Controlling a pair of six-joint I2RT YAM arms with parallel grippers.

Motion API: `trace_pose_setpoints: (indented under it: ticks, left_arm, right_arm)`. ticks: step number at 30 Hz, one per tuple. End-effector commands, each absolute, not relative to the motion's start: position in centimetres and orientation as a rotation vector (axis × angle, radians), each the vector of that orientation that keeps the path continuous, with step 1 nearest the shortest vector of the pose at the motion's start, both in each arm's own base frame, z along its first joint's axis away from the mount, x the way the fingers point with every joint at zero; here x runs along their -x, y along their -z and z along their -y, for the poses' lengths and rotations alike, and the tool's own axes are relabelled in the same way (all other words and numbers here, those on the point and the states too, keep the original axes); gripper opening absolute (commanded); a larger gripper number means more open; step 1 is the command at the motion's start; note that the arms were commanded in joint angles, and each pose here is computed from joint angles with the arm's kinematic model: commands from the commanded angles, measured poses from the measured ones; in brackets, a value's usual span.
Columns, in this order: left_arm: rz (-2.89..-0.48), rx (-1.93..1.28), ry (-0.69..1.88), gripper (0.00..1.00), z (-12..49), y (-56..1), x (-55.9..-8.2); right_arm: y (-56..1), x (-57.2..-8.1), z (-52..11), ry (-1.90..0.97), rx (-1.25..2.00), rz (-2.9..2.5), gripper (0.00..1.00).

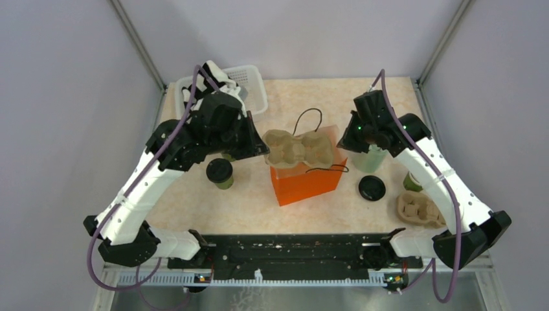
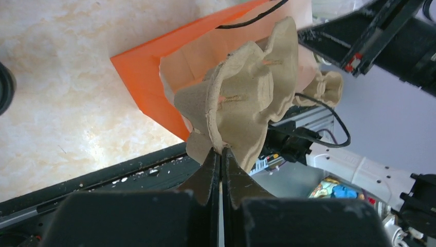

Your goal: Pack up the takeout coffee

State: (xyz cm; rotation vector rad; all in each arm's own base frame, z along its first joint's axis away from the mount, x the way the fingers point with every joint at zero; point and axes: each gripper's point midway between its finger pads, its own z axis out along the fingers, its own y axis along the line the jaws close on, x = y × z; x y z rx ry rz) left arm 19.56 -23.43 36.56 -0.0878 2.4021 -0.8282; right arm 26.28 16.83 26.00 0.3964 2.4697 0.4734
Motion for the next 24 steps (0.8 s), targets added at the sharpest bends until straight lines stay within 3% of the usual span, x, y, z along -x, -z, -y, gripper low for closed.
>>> trace_pose_setpoints:
  ticks: [1,14,24]
  left_arm:
    - [-2.302,0.152,0.792,0.00,24.8,-38.0,-20.3]
    - [-2.230,0.290,0.745,0.00,25.0,-38.0,-21.9]
    - [-2.207,0.129,0.875,0.00,28.3,-37.7,-21.8]
  right_arm:
    - [-27.4,-26.4,-16.9,-0.510,-0.443,-2.401,0.00]
    - [-27.5,-25.9,-15.7,-0.505,-0.586,-2.350,0.00]
    - [-26.7,-25.9,-17.3,-0.665,-0.724,-2.316,0.00]
